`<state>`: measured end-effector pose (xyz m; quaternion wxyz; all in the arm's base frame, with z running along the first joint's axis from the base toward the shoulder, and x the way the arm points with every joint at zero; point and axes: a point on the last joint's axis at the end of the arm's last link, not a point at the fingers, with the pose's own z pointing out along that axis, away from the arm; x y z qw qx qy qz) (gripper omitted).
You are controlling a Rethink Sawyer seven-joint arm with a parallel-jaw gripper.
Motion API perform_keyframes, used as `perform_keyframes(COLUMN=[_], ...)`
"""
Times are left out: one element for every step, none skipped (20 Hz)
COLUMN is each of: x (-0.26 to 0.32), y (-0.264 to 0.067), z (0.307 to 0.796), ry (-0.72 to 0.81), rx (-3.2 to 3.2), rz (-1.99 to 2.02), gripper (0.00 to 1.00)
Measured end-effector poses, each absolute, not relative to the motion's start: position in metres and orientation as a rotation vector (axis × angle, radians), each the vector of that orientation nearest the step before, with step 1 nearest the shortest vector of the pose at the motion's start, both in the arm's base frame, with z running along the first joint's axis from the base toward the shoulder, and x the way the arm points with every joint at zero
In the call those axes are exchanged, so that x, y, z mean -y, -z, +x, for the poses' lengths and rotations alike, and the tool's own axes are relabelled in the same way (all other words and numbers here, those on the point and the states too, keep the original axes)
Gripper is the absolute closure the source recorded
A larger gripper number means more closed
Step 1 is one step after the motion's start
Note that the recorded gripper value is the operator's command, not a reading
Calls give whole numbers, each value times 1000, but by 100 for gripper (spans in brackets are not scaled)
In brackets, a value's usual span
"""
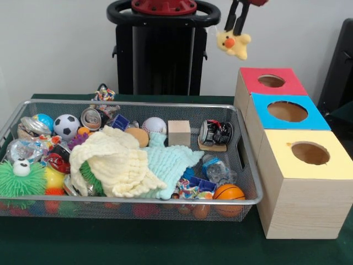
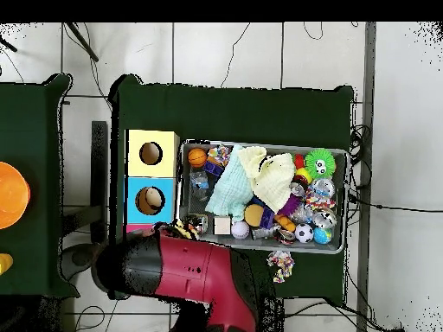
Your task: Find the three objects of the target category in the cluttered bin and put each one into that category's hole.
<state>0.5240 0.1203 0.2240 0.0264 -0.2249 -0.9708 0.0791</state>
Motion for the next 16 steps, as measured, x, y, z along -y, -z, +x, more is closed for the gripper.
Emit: perform_keyframes(x=[-122,-123,-129,-131,-134,-136,-139,-141,-142,-144,-148,-149,-151,-153,-157,-159], y=[-225,-227,-230,-230,-230,-230,-229,-227,-226,-225,-221,-220,-218,-217,-213,-212], z=[524,523,523,522,521,520,520,519,519,518,517,517,516,516,514,514], ry=[-243,-242,-241,-241,-242,-243,-245,-246,-248,-250,-258,-262,-266,-270,-278,-283], rx=[3001,3003,3013,3016,3017,3019,3020,3020,3021,3024,3032,3036,3040,3043,3050,3055], rz=[-691,-688,-674,-669,-661,-653,-645,-640,-635,-629,-616,-610,-602,-597,-582,-575], gripper=[100,100,100,100,100,100,100,100,100,100,100,100,100,100,100,100])
